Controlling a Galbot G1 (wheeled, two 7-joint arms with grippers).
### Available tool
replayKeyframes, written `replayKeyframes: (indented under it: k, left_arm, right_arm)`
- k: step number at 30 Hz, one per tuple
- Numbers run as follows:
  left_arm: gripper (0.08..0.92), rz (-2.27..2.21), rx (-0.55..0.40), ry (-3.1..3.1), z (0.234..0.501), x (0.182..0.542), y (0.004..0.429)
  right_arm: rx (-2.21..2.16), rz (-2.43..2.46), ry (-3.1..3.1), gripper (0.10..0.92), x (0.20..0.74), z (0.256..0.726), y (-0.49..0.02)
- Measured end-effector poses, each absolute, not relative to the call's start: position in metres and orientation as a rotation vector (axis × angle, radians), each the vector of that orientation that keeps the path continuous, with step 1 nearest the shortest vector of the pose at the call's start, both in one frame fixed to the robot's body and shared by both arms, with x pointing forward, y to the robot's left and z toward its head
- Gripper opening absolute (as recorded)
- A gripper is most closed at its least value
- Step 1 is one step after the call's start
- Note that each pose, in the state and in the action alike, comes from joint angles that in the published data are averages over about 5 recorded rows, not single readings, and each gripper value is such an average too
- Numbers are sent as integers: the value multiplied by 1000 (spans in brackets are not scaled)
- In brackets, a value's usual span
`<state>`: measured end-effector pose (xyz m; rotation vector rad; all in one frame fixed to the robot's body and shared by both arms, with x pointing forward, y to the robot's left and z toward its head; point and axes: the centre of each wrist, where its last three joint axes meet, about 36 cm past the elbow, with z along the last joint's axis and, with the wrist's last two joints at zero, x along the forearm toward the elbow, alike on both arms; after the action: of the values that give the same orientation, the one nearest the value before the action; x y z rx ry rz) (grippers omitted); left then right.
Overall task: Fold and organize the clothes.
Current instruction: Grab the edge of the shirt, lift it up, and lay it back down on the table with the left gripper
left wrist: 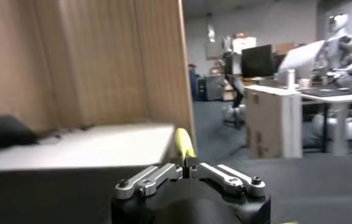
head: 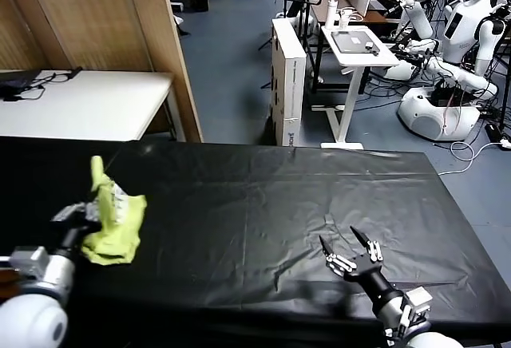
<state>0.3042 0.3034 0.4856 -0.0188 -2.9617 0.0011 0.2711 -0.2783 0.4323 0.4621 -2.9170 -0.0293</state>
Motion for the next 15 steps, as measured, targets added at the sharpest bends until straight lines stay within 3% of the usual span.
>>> replayKeyframes:
  k: [8, 15]
  left_arm:
    - [160, 380, -347, -2788, 426, 309, 185]
    - [194, 400, -472, -2678, 392, 306, 137]
  right_arm:
    - [471, -30, -2917, 907, 270, 435, -274]
    - [516, -130, -2817, 907, 274, 438, -265]
